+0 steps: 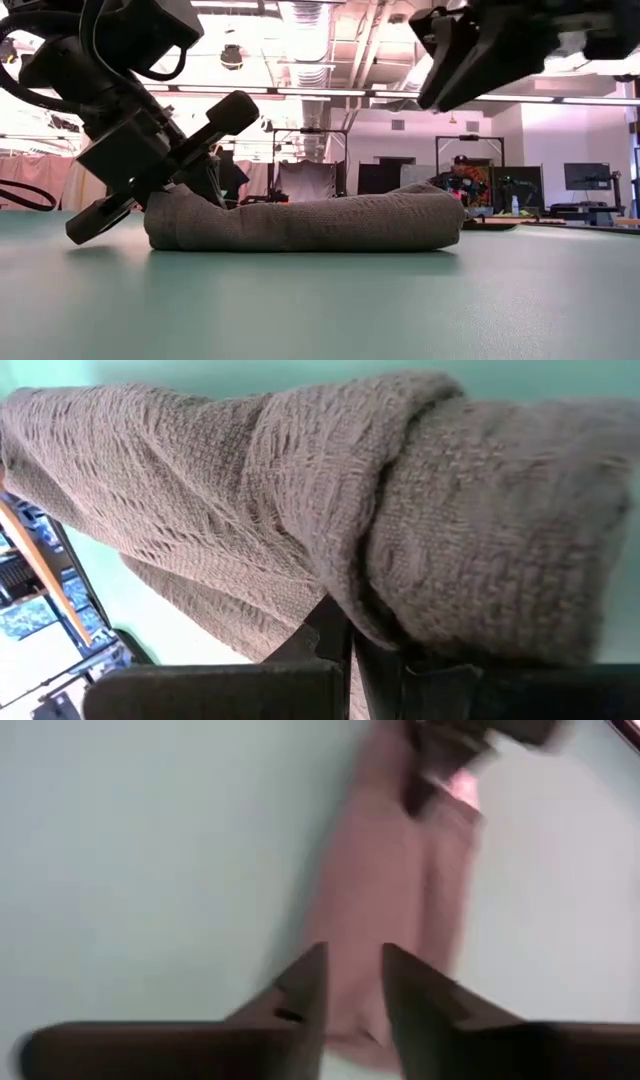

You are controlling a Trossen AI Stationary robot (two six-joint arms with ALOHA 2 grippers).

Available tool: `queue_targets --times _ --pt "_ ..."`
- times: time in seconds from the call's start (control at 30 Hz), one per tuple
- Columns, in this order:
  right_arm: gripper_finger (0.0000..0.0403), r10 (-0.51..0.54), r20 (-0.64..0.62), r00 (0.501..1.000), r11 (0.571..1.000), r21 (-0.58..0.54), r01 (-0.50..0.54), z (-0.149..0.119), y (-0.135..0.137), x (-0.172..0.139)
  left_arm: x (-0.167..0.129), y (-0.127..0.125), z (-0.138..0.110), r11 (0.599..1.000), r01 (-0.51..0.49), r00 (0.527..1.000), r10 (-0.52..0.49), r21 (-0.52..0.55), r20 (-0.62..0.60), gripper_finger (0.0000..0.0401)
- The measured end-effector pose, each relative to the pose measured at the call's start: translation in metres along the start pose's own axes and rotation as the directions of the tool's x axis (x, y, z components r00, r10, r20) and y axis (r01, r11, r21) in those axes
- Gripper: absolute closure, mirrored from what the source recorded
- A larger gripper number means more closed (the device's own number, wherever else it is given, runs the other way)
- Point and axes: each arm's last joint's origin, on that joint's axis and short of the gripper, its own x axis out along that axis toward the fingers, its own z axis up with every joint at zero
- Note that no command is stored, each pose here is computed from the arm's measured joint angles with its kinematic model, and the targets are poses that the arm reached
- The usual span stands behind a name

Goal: Roll towel
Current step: Roll the gray towel

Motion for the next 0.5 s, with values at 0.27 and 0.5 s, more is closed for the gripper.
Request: queue_targets --times 0.27,0.5 --pt "0.0117 0.024 -0.075 0.997 0.972 -0.23 -0.041 -0.004 0.021 0.031 0.0 0.0 0.0 1.0 -0.001 1.0 0.001 -0.025 -0.001 0.0401" --pt "0.0119 -0.032 -0.208 0.978 0.946 -0.321 -0.037 -0.021 0.024 0.067 0.0 0.0 0.0 0.999 -0.003 1.0 0.003 -0.04 -0.001 0.0401"
